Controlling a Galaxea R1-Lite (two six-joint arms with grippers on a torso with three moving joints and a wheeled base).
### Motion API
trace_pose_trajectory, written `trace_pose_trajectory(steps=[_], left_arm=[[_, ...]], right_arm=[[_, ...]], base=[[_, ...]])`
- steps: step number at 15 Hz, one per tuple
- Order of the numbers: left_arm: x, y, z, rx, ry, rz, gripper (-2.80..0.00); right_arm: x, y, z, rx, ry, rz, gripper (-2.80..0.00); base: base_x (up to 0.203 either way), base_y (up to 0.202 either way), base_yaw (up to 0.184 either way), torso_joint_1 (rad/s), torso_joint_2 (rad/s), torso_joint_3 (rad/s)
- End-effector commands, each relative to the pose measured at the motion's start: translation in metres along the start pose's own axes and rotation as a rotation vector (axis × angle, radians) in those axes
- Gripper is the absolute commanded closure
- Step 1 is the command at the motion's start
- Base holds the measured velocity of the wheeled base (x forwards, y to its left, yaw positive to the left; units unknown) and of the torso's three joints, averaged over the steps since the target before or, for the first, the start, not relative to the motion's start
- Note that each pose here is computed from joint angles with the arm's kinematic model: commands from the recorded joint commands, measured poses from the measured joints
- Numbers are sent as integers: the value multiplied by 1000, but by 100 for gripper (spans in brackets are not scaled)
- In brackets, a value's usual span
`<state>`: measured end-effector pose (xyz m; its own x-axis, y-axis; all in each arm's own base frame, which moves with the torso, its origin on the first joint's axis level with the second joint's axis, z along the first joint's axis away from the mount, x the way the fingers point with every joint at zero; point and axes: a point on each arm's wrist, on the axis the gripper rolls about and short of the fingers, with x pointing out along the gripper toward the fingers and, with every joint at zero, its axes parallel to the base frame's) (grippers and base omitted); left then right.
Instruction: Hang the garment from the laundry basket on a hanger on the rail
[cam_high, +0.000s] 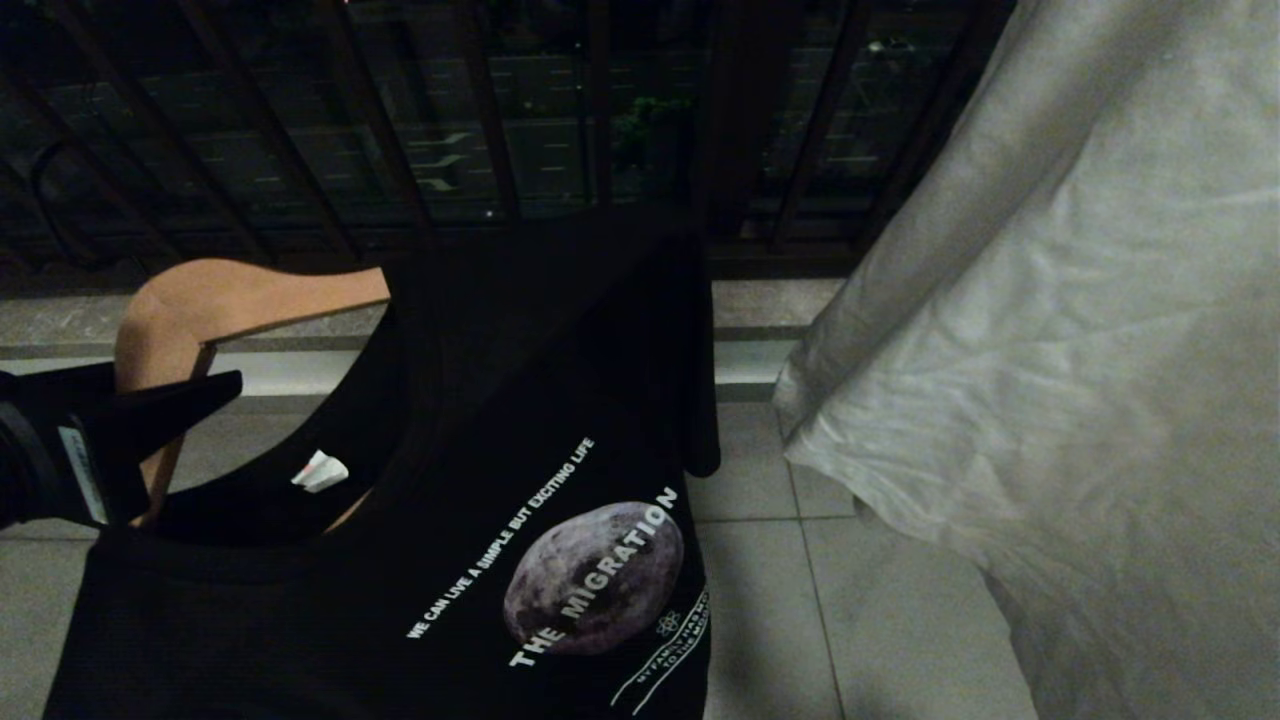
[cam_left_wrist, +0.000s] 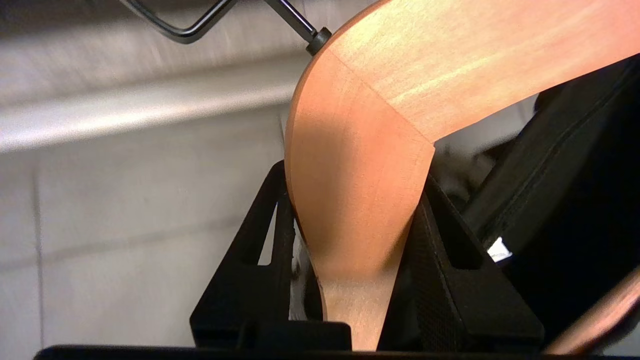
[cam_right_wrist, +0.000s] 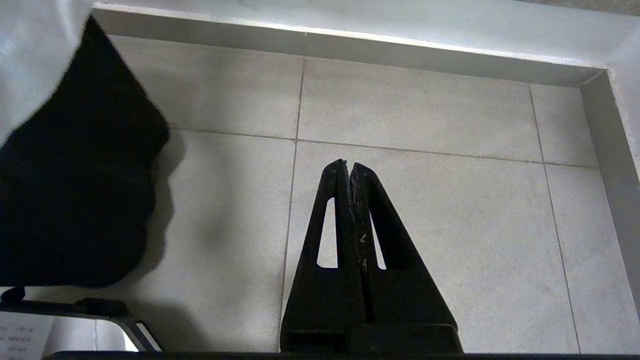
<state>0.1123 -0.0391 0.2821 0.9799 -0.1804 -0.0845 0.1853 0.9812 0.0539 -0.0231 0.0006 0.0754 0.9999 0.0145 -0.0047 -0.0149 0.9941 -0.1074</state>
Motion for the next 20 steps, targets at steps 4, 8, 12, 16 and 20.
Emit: trace_pose_trajectory(steps=[4, 8, 12, 16, 20], left_arm=[[-29, 8, 45, -15, -202, 26, 0], [-47, 12, 68, 19, -306, 52, 0], [-67, 19, 93, 34, -399, 146, 0], [-78, 21, 87, 76, -400, 178, 0], [-90, 23, 71, 96, -343, 161, 0]], right_arm=[[0, 0, 0, -1, 1, 0, 0], [0, 0, 0, -1, 1, 1, 0], [0, 0, 0, -3, 0, 0, 0], [0, 0, 0, -6, 0, 0, 0], [0, 0, 0, -6, 0, 0, 0]], base=[[0, 0, 0, 0, 0, 0], [0, 0, 0, 0, 0, 0], [0, 0, 0, 0, 0, 0], [0, 0, 0, 0, 0, 0], [0, 0, 0, 0, 0, 0]])
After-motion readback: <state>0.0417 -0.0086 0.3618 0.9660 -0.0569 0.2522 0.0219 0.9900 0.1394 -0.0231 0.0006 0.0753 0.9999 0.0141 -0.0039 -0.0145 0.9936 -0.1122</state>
